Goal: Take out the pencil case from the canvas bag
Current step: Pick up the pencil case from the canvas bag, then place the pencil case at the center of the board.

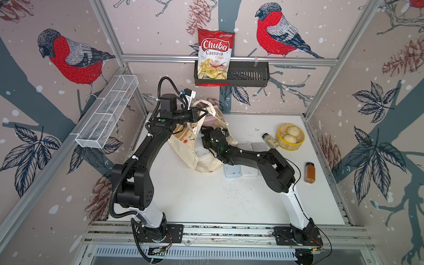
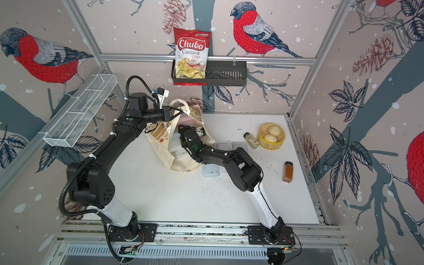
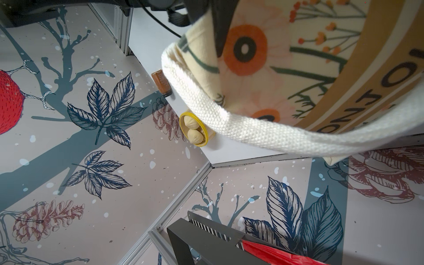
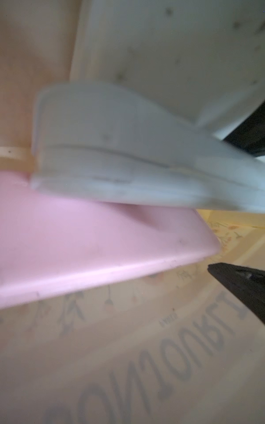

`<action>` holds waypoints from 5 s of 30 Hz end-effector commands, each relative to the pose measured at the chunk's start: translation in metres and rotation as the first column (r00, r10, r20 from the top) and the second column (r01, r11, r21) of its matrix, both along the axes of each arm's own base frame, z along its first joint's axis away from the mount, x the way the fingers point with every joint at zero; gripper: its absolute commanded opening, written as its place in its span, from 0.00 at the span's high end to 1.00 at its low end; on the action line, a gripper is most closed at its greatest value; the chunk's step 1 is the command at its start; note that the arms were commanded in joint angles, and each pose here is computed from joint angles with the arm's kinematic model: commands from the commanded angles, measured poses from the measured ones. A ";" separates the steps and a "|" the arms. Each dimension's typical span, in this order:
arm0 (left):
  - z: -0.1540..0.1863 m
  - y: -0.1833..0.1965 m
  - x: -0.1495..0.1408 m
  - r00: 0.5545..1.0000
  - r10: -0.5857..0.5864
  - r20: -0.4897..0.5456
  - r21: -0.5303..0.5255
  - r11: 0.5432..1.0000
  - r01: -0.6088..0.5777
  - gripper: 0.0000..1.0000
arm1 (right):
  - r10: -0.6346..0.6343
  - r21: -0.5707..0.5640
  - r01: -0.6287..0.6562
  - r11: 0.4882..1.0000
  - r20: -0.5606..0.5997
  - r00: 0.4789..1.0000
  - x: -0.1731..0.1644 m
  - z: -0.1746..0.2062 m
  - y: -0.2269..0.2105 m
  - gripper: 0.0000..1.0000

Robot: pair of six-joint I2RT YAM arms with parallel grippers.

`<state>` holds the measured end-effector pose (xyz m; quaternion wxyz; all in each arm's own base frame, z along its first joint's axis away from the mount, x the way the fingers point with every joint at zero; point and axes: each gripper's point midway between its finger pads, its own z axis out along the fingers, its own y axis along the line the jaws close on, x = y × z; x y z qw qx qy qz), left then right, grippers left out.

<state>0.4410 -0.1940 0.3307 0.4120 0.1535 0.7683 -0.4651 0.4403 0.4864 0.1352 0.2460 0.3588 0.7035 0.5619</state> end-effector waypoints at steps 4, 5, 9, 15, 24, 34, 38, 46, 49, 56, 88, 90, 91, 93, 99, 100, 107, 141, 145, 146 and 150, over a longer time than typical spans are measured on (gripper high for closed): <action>0.023 -0.006 -0.006 0.995 -0.053 0.087 -0.022 0.998 0.055 1.00 | 0.004 0.009 -0.004 1.000 -0.015 1.000 0.004 -0.004 0.006 0.32; 0.023 -0.005 -0.006 0.995 -0.052 0.087 -0.022 0.998 0.054 1.00 | 0.003 0.007 -0.003 1.000 -0.013 1.000 0.005 -0.005 0.005 0.34; 0.023 -0.005 -0.006 0.995 -0.049 0.089 -0.019 0.999 0.050 1.00 | 0.009 0.015 -0.009 1.000 -0.023 1.000 0.004 -0.010 0.004 0.42; 0.020 -0.004 -0.004 0.996 -0.037 0.082 -0.010 0.999 0.037 1.00 | 0.023 0.011 -0.022 1.000 -0.034 0.999 -0.009 -0.006 0.005 0.53; 0.021 0.000 0.000 0.997 0.000 0.079 0.003 1.000 0.000 1.00 | 0.040 -0.109 -0.041 0.993 -0.007 0.999 -0.034 0.018 0.003 0.72; 0.026 0.003 -0.001 0.995 0.014 0.096 0.012 1.000 -0.015 1.00 | 0.041 -0.160 -0.048 0.986 -0.043 0.998 -0.043 0.005 -0.011 0.78; 0.025 0.003 -0.001 0.995 0.015 0.094 0.013 1.000 -0.017 1.00 | 0.045 -0.144 -0.052 0.988 -0.051 0.998 -0.036 0.002 -0.015 0.78; 0.027 0.002 -0.002 0.996 0.002 0.094 -0.008 1.000 -0.001 1.00 | 0.015 -0.132 -0.025 0.991 -0.080 0.997 -0.027 -0.004 -0.020 0.66; 0.027 0.002 -0.003 0.995 0.001 0.096 -0.006 1.000 0.000 1.00 | 0.008 -0.122 -0.020 0.992 -0.095 0.995 -0.022 -0.008 -0.018 0.63; 0.030 0.002 -0.005 0.995 -0.004 0.104 -0.009 1.000 0.005 1.00 | -0.002 -0.097 -0.009 0.995 -0.108 0.994 -0.012 -0.011 -0.012 0.62; 0.042 0.030 0.004 0.991 0.090 0.095 -0.052 0.995 -0.086 1.00 | 0.247 -0.516 -0.149 0.844 0.126 0.961 -0.074 0.074 -0.043 0.78; 0.041 0.033 0.006 0.991 0.094 0.091 -0.054 0.995 -0.089 1.00 | 0.295 -0.550 -0.174 0.817 0.139 0.945 -0.081 0.081 -0.045 0.78; 0.040 0.034 0.006 0.991 0.097 0.090 -0.053 0.994 -0.092 1.00 | 0.322 -0.571 -0.188 0.799 0.143 0.936 -0.084 0.084 -0.046 0.78; 0.040 0.036 0.007 0.991 0.100 0.090 -0.053 0.994 -0.096 1.00 | 0.378 -0.604 -0.210 0.769 0.163 0.912 -0.093 0.093 -0.049 0.78; 0.040 0.042 0.009 0.990 0.113 0.087 -0.056 0.993 -0.108 1.00 | 0.526 -0.673 -0.251 0.696 0.239 0.816 -0.118 0.122 -0.060 0.80; 0.041 0.043 0.010 0.989 0.115 0.091 -0.057 0.992 -0.111 1.00 | 0.543 -0.680 -0.258 0.687 0.244 0.804 -0.122 0.125 -0.063 0.80; 0.040 0.048 0.012 0.987 0.130 0.093 -0.049 0.991 -0.125 1.00 | 0.639 -0.751 -0.247 0.613 0.286 0.714 -0.144 0.157 -0.084 0.87; 0.038 0.059 0.015 0.983 0.156 0.097 -0.033 0.988 -0.154 1.00 | -0.069 -0.905 -0.352 -0.240 -0.346 0.936 -0.082 0.058 -0.449 0.90; 0.039 0.059 0.015 0.983 0.157 0.099 -0.033 0.987 -0.155 1.00 | -0.136 -0.843 -0.426 -0.330 -0.404 0.905 -0.082 0.029 -0.464 0.91; 0.040 0.059 0.015 0.982 0.158 0.100 -0.033 0.987 -0.155 1.00 | -0.148 -0.832 -0.438 -0.340 -0.412 0.899 -0.083 0.021 -0.467 0.91; 0.039 0.059 0.015 0.983 0.156 0.099 -0.033 0.988 -0.154 1.00 | -0.170 -0.806 -0.484 -0.342 -0.453 0.875 -0.083 -0.006 -0.473 0.89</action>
